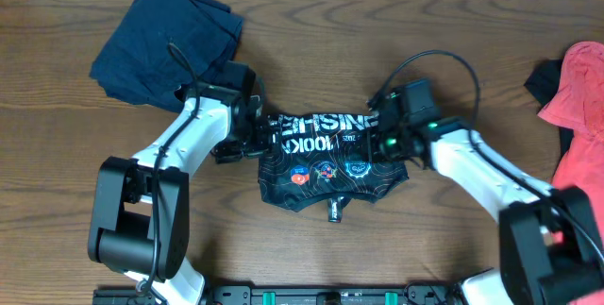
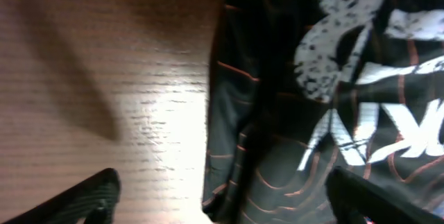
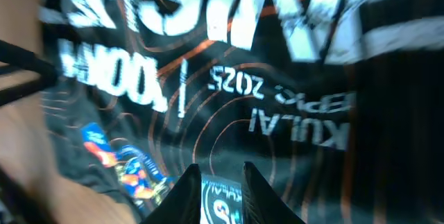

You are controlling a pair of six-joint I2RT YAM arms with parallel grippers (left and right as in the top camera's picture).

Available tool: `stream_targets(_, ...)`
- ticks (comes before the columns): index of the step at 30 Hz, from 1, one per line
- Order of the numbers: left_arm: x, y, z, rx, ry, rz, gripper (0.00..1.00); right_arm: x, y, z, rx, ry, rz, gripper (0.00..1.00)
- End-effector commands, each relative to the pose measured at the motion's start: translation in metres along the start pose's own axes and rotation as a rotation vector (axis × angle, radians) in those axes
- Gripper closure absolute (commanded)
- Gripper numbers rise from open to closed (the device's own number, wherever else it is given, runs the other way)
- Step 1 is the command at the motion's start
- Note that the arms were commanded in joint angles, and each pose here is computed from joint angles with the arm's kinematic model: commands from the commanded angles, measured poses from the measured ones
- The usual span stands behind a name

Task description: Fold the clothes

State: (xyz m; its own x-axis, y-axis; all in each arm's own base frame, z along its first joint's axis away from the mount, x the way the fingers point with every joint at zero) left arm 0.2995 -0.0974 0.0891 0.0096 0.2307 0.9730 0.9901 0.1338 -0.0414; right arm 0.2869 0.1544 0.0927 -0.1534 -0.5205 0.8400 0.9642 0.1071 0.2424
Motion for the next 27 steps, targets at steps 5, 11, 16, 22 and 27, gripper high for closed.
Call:
stream_targets(5,-0.012,-0.009,0.003,0.006,-0.182,0.044,0.02,-0.037,-0.018,-0.026,-0.246,-0.162,0.091,0.88)
stream_targets(11,-0.028,-0.016,-0.006,-0.006,-0.332,0.066,0.02,-0.038,-0.017,-0.026,-0.246,-0.154,0.089,0.89)
stream_targets(16,-0.051,-0.028,-0.013,0.033,-0.354,0.102,0.01,-0.038,-0.017,-0.026,-0.246,-0.154,0.089,0.9)
stream_targets(22,-0.068,-0.044,-0.042,-0.025,-0.448,0.193,0.1,-0.038,-0.017,-0.026,-0.245,-0.154,0.089,0.9)
stream_targets(27,-0.075,-0.048,-0.049,-0.05,-0.434,0.198,0.33,-0.038,-0.017,-0.025,-0.246,-0.143,0.093,0.9)
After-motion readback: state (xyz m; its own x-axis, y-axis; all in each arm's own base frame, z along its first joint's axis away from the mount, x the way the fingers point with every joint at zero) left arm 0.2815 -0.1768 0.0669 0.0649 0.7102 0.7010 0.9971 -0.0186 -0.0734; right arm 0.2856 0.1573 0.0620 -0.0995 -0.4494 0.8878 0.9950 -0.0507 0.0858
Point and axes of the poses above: each gripper's point midway between its finger pads, its own x axis back along the fingers, its own z axis along the line the jaws close on, y = z × x, the point moved 7 cm from there along x, back along the fingers, and after that the axes turned 4 degrees about x, right-handed, at the moved point
